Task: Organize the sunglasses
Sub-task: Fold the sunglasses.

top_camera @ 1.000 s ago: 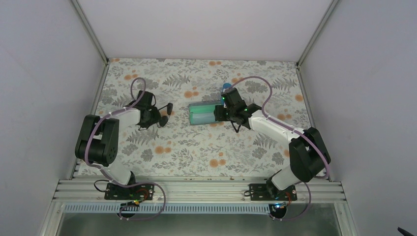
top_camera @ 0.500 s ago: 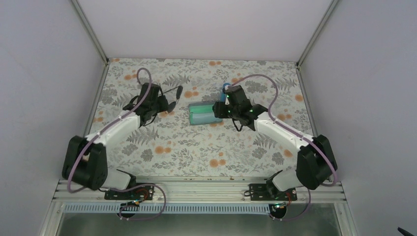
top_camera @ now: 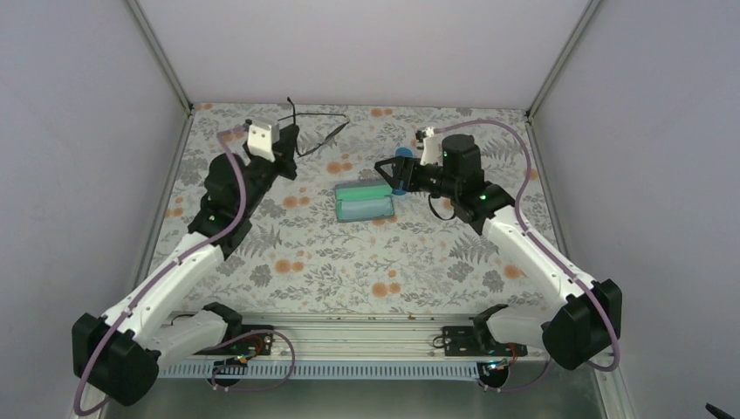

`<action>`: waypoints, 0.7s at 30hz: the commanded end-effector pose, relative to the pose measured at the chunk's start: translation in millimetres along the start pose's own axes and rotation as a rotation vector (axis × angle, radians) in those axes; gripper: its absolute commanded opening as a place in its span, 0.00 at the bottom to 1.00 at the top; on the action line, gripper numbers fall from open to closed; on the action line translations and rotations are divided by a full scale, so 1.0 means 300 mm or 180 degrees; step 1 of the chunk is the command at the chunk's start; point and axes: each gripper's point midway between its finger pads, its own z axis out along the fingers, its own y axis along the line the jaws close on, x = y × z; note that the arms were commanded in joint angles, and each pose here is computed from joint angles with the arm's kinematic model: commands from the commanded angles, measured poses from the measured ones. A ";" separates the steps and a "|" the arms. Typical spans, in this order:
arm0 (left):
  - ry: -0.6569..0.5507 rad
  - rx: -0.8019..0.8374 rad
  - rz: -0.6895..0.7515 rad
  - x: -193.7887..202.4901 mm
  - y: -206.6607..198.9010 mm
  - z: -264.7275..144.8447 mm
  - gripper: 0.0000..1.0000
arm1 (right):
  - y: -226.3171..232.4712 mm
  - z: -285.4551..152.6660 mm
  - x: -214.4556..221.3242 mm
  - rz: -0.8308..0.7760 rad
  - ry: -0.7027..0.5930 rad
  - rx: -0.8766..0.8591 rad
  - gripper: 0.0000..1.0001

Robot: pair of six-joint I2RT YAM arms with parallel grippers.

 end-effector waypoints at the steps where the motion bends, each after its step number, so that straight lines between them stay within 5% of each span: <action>1: -0.1110 0.0465 0.0782 -0.226 -0.115 -0.101 0.02 | 0.210 -0.061 -0.036 -0.0029 0.0181 -0.0998 0.68; 6: -0.1337 0.0932 0.1438 -0.262 -0.223 -0.124 0.02 | 0.324 -0.101 -0.044 -0.0033 0.0271 -0.1649 0.62; 12: -0.1919 0.1463 0.2380 -0.224 -0.341 -0.232 0.02 | 0.367 -0.117 -0.021 0.0019 0.0449 -0.1983 0.74; 21: -0.2296 0.1877 0.2855 -0.203 -0.419 -0.311 0.02 | 0.377 -0.119 0.023 0.0079 0.0684 -0.2166 0.76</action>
